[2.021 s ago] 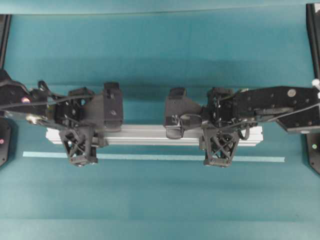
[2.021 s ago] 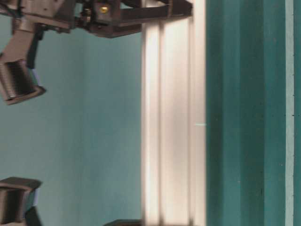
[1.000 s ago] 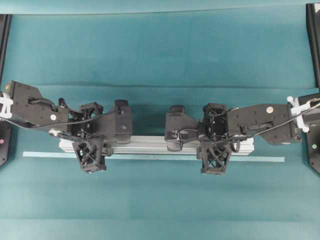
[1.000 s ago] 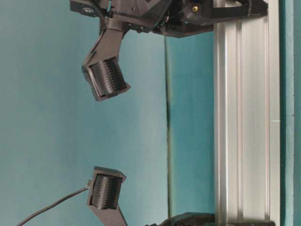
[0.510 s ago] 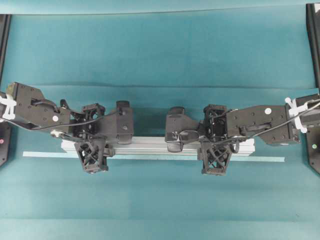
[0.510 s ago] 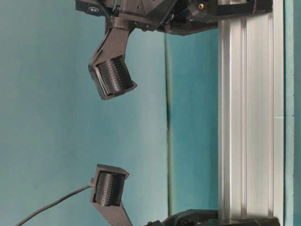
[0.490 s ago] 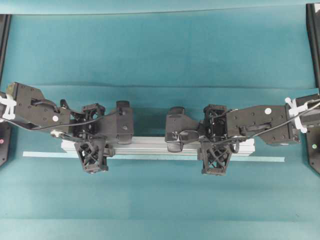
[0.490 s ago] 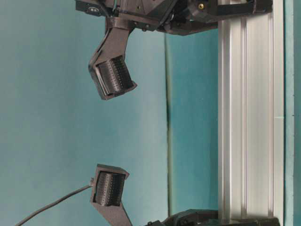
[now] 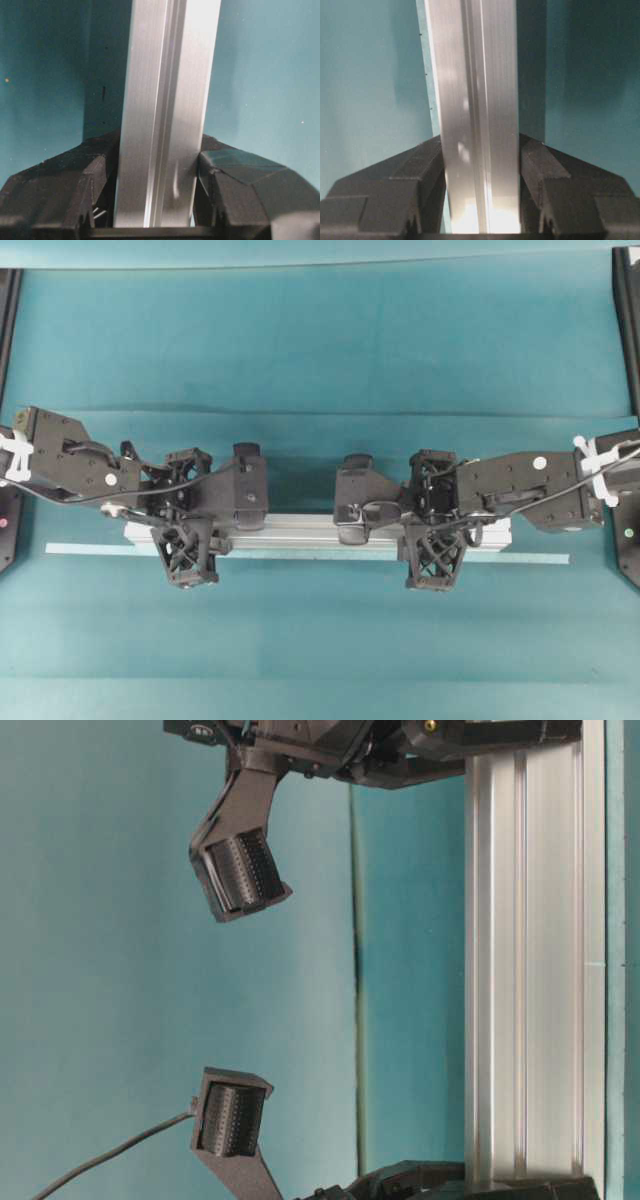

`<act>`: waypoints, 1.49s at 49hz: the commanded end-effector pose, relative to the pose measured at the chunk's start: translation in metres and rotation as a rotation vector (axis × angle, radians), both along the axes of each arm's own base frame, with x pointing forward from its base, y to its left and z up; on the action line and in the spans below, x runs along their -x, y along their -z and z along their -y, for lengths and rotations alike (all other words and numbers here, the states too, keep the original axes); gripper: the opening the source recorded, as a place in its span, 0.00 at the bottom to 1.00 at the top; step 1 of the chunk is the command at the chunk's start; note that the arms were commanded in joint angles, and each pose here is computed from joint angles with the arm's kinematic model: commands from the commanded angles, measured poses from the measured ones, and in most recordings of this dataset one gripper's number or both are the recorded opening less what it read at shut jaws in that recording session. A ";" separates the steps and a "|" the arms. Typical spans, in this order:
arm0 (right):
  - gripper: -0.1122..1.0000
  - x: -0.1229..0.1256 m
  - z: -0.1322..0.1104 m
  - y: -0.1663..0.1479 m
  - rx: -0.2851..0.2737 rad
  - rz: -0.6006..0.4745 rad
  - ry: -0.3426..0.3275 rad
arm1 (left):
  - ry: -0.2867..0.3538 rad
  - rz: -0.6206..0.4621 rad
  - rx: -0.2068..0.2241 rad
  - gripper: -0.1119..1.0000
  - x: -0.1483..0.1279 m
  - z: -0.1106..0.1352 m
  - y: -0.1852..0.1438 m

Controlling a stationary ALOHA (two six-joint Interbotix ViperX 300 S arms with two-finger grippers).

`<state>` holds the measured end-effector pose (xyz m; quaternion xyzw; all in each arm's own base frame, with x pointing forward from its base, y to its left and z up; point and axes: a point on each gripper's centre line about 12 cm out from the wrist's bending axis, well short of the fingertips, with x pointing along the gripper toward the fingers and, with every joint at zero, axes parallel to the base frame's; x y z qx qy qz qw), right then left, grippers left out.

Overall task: Lift the metal rail with both hands.
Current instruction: 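Set the rail on the table and hold it with both grippers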

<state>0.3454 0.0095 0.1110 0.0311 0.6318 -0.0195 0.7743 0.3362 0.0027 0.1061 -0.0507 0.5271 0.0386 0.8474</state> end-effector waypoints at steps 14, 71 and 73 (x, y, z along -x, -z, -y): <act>0.45 -0.002 -0.007 0.004 -0.012 0.041 0.006 | -0.043 0.011 0.022 0.43 0.000 0.000 0.000; 0.94 -0.002 -0.011 0.006 -0.030 0.049 0.024 | 0.002 0.011 0.012 0.99 0.007 0.008 -0.002; 0.94 -0.002 -0.011 0.005 -0.028 0.049 0.023 | 0.005 0.014 0.011 0.99 0.007 0.008 -0.003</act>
